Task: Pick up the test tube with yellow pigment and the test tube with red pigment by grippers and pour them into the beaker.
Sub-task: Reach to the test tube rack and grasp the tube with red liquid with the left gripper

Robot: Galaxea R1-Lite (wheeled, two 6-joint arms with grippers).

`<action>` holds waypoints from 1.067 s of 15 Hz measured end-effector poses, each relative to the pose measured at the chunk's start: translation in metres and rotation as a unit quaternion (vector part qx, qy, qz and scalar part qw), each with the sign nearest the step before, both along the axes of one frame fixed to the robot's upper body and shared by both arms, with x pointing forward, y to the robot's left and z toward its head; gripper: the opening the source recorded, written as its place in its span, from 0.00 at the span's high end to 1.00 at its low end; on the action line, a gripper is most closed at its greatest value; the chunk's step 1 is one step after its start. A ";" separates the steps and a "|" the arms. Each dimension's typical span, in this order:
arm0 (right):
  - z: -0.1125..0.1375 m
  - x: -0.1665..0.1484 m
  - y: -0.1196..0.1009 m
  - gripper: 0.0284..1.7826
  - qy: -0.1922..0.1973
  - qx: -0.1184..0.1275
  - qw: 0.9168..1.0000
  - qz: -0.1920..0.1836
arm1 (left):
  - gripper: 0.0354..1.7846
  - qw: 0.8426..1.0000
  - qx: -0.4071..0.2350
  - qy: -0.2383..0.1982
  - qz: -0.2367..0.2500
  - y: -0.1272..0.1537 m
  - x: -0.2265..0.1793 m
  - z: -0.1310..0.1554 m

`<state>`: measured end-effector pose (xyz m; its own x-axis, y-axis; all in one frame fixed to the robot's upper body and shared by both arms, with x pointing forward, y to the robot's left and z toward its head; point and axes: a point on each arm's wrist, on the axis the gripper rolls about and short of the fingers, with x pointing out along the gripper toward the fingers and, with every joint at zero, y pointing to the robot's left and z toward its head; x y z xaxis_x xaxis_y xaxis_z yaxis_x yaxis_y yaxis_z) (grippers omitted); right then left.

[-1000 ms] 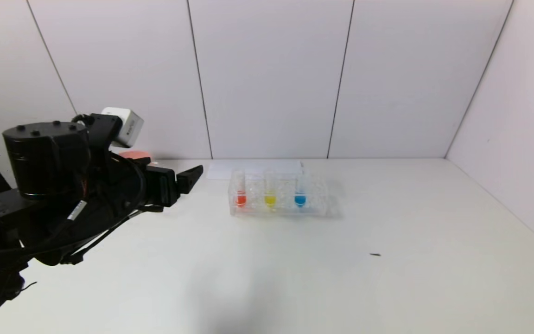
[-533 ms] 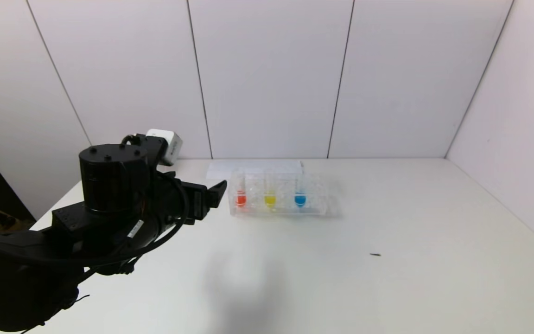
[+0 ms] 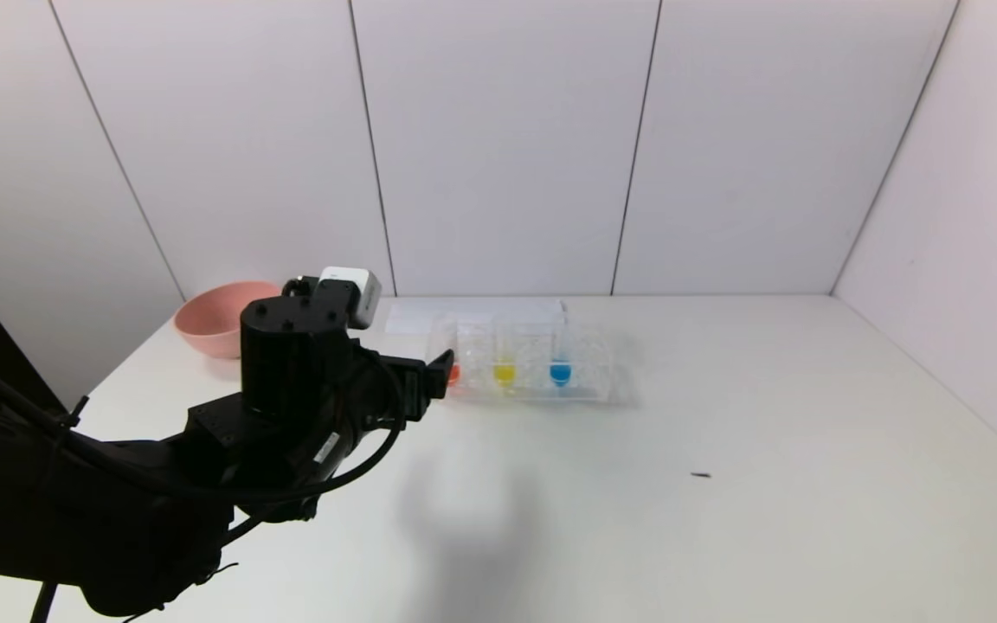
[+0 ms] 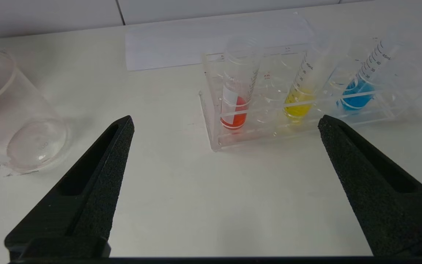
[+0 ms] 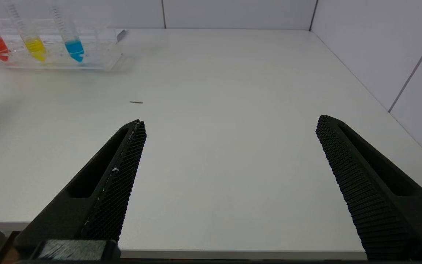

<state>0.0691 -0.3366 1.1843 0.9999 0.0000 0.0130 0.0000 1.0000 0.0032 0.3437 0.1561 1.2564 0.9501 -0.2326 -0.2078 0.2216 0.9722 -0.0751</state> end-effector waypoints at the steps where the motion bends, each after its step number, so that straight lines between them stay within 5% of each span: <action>1: 0.000 0.000 0.000 0.05 0.000 0.000 1.000 0.000 | 0.01 1.000 -0.004 0.005 -0.001 -0.002 0.002 -0.003; 6: 0.000 0.000 0.000 0.05 0.000 0.000 1.000 0.000 | 0.01 1.000 0.003 0.024 -0.003 -0.010 0.012 -0.020; 10: 0.000 0.000 0.000 0.05 0.000 0.000 1.000 0.000 | 0.01 1.000 -0.014 -0.014 -0.009 -0.019 0.023 -0.024; 16: 0.000 0.000 0.000 0.05 0.000 0.000 1.000 0.000 | 0.01 1.000 -0.002 -0.007 -0.010 -0.026 0.036 -0.041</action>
